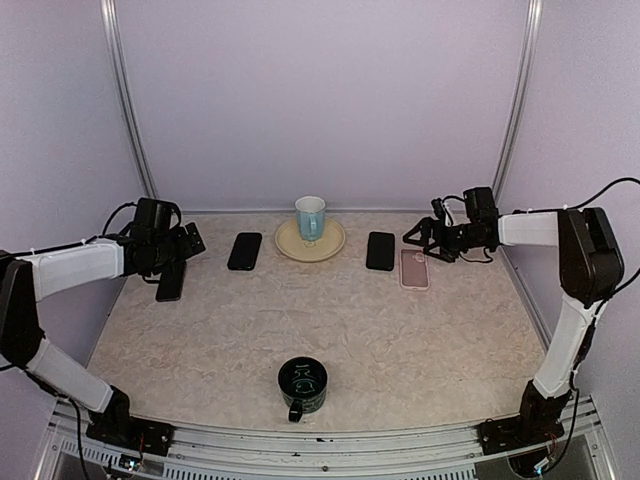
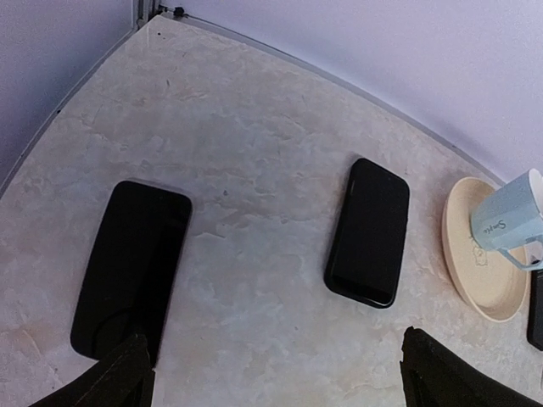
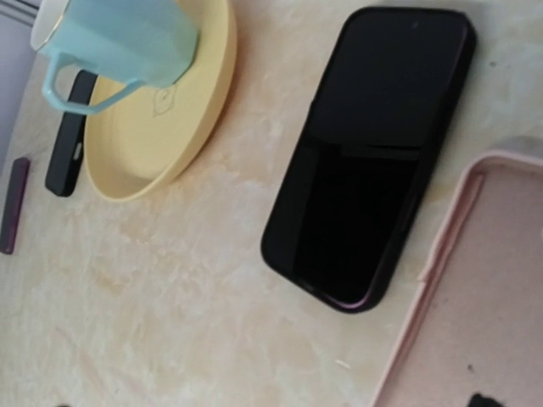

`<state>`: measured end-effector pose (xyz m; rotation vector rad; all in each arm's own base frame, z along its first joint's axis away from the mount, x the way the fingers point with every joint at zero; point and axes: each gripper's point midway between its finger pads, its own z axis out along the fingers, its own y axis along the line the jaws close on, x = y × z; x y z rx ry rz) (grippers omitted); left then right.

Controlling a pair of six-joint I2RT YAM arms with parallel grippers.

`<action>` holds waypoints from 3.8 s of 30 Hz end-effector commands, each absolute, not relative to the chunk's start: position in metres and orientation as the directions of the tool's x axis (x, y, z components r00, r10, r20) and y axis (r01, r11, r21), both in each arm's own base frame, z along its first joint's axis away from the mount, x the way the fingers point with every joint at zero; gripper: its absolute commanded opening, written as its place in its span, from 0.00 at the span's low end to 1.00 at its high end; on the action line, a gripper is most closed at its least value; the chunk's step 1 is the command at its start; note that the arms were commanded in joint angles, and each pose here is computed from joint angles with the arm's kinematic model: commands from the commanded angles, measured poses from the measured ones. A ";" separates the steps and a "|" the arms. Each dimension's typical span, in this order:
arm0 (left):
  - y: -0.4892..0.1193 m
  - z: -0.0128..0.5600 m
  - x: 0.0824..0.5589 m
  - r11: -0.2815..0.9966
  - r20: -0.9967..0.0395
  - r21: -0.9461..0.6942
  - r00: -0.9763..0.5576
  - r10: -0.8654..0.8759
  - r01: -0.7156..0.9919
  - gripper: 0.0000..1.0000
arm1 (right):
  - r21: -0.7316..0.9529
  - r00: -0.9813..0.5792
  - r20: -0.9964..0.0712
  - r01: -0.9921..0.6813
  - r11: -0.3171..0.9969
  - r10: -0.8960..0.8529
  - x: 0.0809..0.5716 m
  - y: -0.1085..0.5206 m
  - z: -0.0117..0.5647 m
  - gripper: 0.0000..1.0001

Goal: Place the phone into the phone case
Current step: Pick up the phone from the corner of the board.

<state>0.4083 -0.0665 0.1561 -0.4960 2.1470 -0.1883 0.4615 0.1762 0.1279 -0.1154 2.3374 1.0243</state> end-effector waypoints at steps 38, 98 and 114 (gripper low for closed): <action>0.027 0.031 0.451 0.975 -0.443 0.018 -0.876 -0.190 -0.221 0.99 | 0.606 -0.721 -0.674 -0.413 0.680 0.162 0.448 0.176 0.178 1.00; -0.013 0.013 0.449 0.989 -0.388 -0.046 -0.910 -0.146 -0.139 0.39 | 0.617 -0.727 -0.667 -0.419 0.666 0.160 0.447 0.179 0.185 1.00; -0.103 0.057 0.444 0.995 -0.484 -0.078 -0.875 0.010 0.055 0.12 | 0.655 -0.751 -0.650 -0.476 0.586 0.117 0.437 0.203 0.185 0.97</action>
